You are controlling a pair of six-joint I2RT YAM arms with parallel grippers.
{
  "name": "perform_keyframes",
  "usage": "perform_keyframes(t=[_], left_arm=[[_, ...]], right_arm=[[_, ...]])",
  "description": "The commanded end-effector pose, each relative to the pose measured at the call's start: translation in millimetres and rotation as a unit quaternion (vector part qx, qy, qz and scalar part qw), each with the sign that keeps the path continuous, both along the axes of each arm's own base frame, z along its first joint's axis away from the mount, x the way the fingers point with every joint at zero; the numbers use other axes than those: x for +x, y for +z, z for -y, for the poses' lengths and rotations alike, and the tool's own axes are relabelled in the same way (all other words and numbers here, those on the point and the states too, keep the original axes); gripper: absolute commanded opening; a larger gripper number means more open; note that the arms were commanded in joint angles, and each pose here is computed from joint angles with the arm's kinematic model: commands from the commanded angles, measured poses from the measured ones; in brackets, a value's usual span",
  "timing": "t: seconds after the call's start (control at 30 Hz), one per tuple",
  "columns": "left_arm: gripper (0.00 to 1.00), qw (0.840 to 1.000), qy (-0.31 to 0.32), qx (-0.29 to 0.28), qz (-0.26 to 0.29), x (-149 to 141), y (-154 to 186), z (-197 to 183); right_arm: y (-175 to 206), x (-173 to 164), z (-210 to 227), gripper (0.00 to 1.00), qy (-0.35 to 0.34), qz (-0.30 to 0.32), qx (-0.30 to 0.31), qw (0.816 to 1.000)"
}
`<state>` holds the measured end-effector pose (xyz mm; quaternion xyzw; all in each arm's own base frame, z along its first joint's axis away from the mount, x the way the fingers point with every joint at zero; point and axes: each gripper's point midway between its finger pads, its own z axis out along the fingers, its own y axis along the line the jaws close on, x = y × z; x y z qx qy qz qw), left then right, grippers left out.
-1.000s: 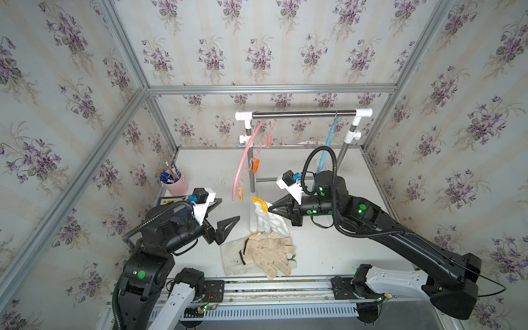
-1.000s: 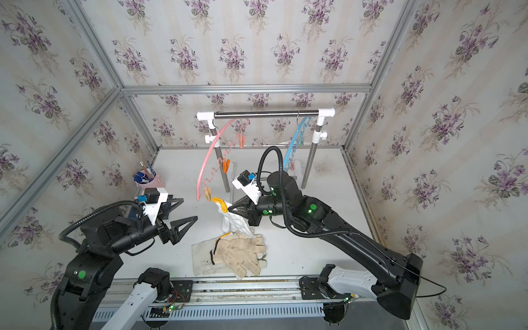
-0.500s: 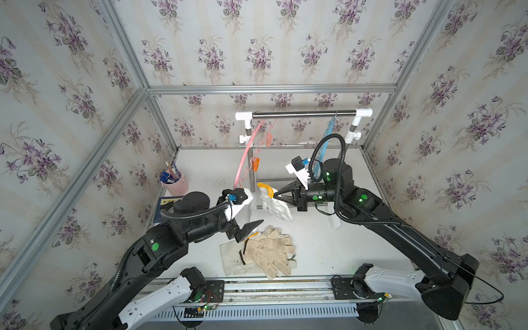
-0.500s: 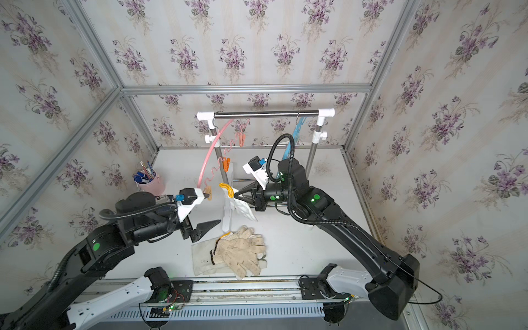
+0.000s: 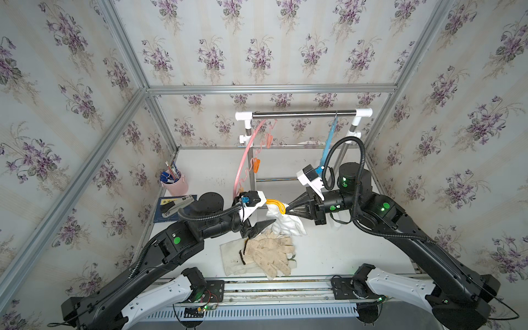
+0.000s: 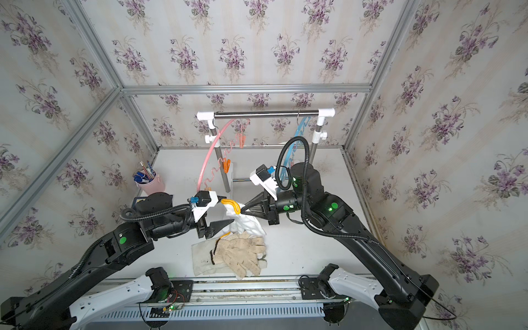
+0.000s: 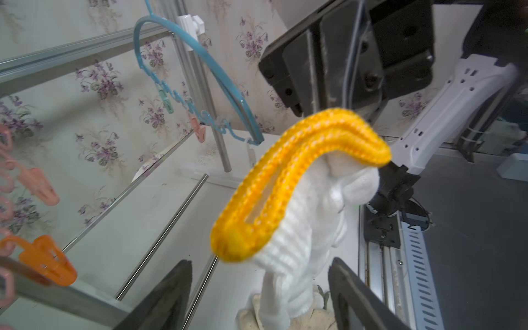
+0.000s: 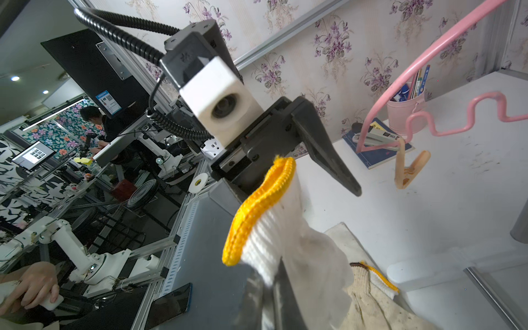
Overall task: Clip the gloves onto a hanger to dry
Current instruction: Pick up the glove from the center of the board.
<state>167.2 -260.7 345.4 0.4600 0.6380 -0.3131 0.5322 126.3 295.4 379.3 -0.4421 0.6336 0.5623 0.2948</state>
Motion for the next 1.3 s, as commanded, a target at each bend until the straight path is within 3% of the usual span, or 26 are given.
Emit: perform_keyframes(t=[0.0,0.13,0.23,0.43,0.57,0.77,0.9,0.97,1.13,1.27], left_arm=[[0.74,0.995,-0.083,-0.059,0.001,-22.7,26.9,17.0],[0.68,0.993,-0.096,-0.069,-0.007,-23.9,28.8,22.6],[0.52,0.992,-0.103,-0.07,-0.01,-25.7,29.2,23.5],[0.34,0.992,-0.09,-0.078,-0.029,-25.4,24.7,20.1],[0.17,0.993,-0.07,-0.089,-0.022,-20.8,24.6,16.4],[0.07,0.994,-0.041,-0.104,-0.009,-12.6,29.1,11.4],[0.1,0.993,-0.025,-0.112,-0.006,-7.8,33.1,9.2],[0.02,0.993,-0.027,-0.114,-0.006,-8.2,33.9,9.7],[0.0,0.994,-0.033,-0.108,-0.009,-10.6,31.3,10.0],[0.0,0.996,-0.021,-0.089,-0.016,-7.4,21.0,8.0]], right_arm=[[1.6,-7.3,1.9,0.06,0.018,0.007,0.004,1.0],[6.1,-9.4,2.9,0.06,0.021,0.014,0.01,1.0],[8.3,-9.1,3.8,0.06,0.018,0.019,0.013,1.0],[11.8,-7.6,4.5,0.06,0.012,0.026,0.017,0.999],[12.3,-7.4,3.9,0.06,0.014,0.023,0.018,0.999],[10.1,-6.4,3.8,0.06,0.011,0.021,0.015,1.0],[5.1,-1.1,3.9,0.08,-0.005,0.02,0.004,1.0],[2.7,4.1,4.3,0.12,-0.021,0.023,-0.003,1.0],[6.7,24.3,12.2,0.5,-0.098,0.046,-0.014,0.994],[21.4,31.8,25.9,0.6,-0.154,0.077,-0.008,0.985]])
